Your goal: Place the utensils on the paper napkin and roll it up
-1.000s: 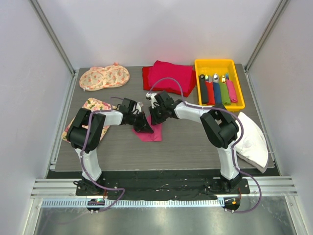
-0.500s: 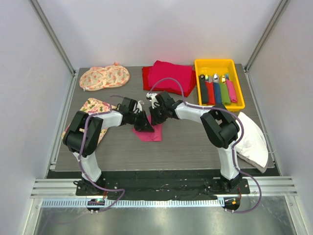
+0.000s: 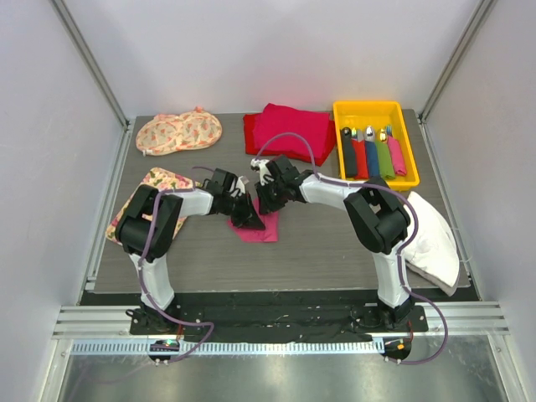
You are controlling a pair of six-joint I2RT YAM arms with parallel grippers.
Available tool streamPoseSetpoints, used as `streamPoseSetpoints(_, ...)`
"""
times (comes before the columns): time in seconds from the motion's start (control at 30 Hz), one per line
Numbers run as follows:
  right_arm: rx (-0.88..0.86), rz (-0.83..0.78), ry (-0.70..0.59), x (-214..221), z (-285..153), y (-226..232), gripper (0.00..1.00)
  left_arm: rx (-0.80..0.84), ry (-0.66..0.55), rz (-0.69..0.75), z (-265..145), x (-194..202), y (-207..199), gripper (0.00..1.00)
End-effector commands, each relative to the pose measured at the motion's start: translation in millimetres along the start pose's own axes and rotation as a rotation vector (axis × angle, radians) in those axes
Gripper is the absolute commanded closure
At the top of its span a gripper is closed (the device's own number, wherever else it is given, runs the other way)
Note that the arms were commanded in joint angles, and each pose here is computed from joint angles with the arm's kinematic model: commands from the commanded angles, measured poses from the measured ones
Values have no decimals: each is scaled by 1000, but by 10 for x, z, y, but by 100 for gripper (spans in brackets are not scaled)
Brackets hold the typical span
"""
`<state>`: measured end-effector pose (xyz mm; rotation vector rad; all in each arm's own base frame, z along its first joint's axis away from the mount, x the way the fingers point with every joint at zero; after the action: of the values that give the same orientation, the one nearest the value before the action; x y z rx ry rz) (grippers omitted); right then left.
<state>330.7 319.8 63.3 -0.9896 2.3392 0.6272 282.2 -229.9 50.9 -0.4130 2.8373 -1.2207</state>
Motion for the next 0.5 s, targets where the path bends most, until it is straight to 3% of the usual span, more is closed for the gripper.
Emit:
streamPoseSetpoints(0.0, -23, 41, -92, -412, -362, 52, 77, -222, -3, -55, 143, 63, 551, 96)
streamPoseSetpoints(0.13, -61, 165, -178, -616, -767, 29, 61, -216, -4, -59, 150, 55, 548, 97)
streamPoseSetpoints(0.3, -96, 309, -176, -428, -933, -122, 61, -206, -5, -76, 195, 18, 529, 97)
streamPoseSetpoints(0.47, -206, 428, -142, -206, -868, 57, 69, -199, -4, -90, 235, -15, 516, 97)
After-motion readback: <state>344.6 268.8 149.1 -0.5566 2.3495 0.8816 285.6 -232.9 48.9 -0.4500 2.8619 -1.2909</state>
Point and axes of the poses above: each gripper's point midway between its finger pads, its own z axis out along the fingers, its own y axis along the line the jaws close on, x = y × z, the point moved 5 cm from there along -z, back along the fingers, and after that the axes turned 10 degrees about -z, right-handed, at the moved point
